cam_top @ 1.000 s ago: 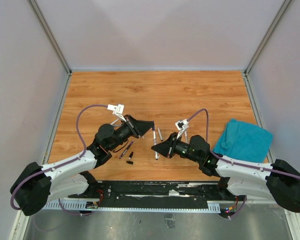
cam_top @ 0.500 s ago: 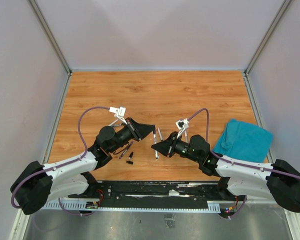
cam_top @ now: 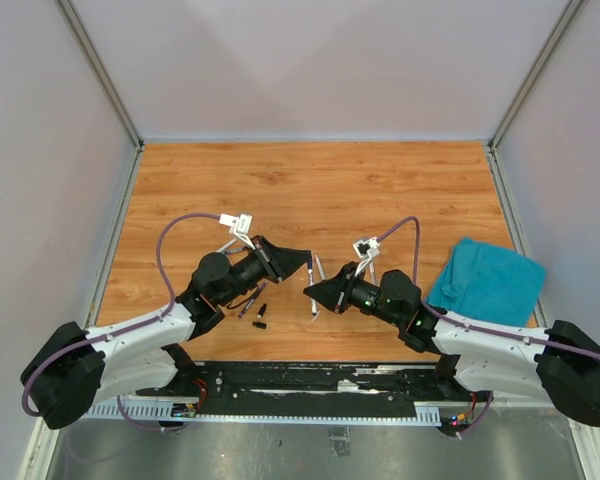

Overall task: Insert the pens into the pen caps
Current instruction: Insert the pen cap onto the pen.

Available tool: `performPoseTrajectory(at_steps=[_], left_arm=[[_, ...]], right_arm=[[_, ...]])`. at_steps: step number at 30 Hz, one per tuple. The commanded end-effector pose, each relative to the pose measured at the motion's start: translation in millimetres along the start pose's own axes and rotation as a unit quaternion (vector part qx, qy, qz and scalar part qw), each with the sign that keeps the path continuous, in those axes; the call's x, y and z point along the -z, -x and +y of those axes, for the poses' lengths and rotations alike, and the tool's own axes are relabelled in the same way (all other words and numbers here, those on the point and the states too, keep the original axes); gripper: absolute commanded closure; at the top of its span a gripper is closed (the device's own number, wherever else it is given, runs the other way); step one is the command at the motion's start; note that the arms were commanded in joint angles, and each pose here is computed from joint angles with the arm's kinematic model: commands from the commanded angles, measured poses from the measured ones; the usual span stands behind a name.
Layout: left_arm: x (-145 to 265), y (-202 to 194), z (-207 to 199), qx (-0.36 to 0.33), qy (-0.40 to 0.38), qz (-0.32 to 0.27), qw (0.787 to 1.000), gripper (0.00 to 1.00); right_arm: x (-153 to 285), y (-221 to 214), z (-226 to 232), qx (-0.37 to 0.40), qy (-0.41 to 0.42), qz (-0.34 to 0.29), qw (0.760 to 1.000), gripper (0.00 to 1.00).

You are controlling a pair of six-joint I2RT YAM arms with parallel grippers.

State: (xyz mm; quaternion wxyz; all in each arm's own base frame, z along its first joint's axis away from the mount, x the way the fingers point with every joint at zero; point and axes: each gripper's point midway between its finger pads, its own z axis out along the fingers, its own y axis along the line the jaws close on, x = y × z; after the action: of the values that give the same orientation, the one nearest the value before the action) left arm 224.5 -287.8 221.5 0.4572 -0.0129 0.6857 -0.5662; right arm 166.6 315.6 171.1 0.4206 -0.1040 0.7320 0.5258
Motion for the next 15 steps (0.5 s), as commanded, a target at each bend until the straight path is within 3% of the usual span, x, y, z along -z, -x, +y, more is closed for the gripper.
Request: performPoseTrajectory(at_steps=[1,7,15], left_arm=[[6,-2,-1,-0.008,-0.001,0.002,1.000,0.96],[10,3,-6,-0.017,-0.004,-0.004,1.000,0.62],[9,16,-19,-0.041,-0.011,-0.013,0.999,0.42]], right_arm=[[-4,31,13,0.020,0.003,-0.050,0.999,1.00],[-4,27,11,0.032,0.001,-0.036,0.999,0.99],[2,12,6,0.034,0.003,-0.016,0.999,0.99]])
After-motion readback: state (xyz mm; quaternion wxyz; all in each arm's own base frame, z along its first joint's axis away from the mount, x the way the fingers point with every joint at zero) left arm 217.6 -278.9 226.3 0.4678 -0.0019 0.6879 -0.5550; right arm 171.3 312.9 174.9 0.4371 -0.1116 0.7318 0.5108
